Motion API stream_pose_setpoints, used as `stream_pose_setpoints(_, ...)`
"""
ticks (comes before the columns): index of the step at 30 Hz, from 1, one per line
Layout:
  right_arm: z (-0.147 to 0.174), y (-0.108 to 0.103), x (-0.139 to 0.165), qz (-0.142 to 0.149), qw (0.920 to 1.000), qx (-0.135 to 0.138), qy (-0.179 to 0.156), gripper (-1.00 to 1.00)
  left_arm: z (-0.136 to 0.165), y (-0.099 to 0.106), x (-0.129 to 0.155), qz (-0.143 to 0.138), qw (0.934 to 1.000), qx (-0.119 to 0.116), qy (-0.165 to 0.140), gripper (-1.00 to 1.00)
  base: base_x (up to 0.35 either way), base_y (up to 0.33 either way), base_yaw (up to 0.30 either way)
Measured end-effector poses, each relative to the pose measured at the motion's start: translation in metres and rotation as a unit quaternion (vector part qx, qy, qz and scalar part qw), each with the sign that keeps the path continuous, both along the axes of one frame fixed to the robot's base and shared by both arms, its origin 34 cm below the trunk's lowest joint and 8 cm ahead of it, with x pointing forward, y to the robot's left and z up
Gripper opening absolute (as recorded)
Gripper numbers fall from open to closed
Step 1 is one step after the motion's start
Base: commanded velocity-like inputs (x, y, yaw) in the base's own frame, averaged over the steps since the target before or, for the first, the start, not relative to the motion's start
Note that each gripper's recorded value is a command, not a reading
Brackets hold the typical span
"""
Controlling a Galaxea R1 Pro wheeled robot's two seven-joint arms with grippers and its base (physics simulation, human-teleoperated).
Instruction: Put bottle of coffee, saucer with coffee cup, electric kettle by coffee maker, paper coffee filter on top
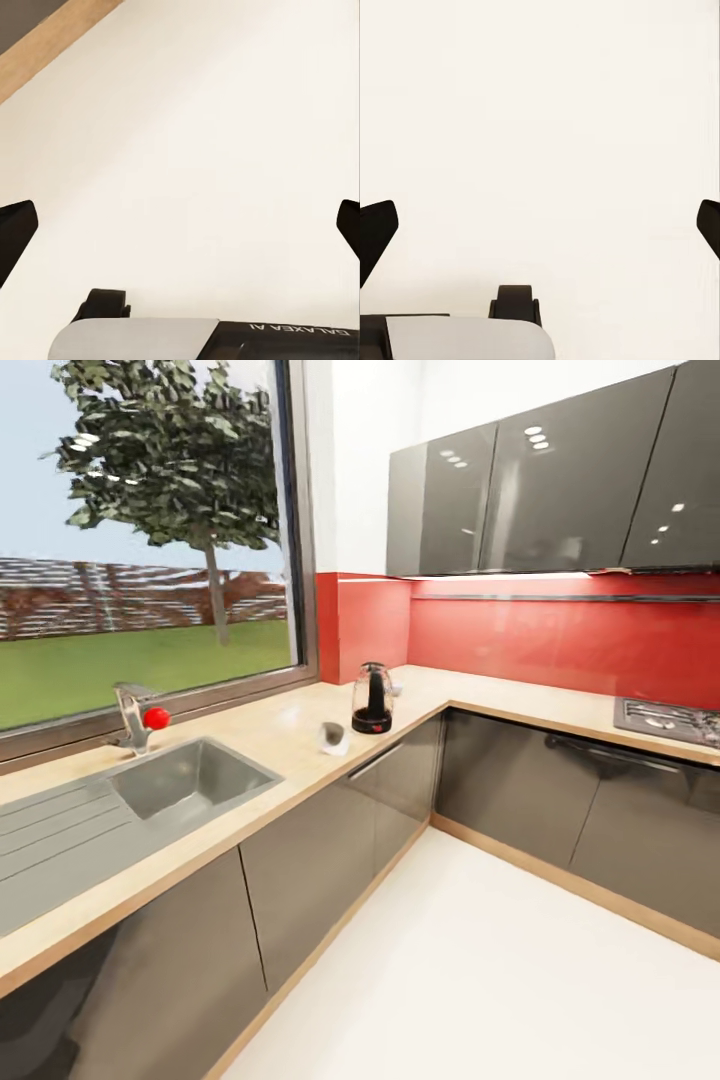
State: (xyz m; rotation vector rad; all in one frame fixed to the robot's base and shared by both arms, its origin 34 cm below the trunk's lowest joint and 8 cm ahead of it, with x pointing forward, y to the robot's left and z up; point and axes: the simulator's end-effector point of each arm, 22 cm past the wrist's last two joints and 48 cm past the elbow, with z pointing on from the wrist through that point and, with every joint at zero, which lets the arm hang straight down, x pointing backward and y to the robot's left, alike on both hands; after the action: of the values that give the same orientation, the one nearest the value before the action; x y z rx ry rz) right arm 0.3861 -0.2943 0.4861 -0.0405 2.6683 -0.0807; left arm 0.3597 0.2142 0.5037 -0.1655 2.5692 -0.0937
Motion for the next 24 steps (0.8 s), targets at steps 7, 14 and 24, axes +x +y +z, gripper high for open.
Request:
stream_pose_setpoints(7,-0.0001,0.0000,0.0002,0.000,1.0000,0.000,0.000,1.00,0.0000,0.0004,0.0003,0.001,1.0000,0.000,0.000,1.00,0.086,-0.065,-0.278)
stream_pose_setpoints(14,0.0002,0.0002,0.0004,0.000,1.0000,0.000,-0.001,1.00,0.0001,0.0003,0.0001,0.001,1.0000,0.000,0.000,1.00,0.174,-0.023,-0.130)
stream_pose_setpoints(24,0.0000,0.0014,0.0005,0.001,1.0000,0.001,-0.001,1.00,0.0005,0.0005,0.0009,0.001,1.0000,0.000,-0.002,1.00,0.260,-0.093,-0.006)
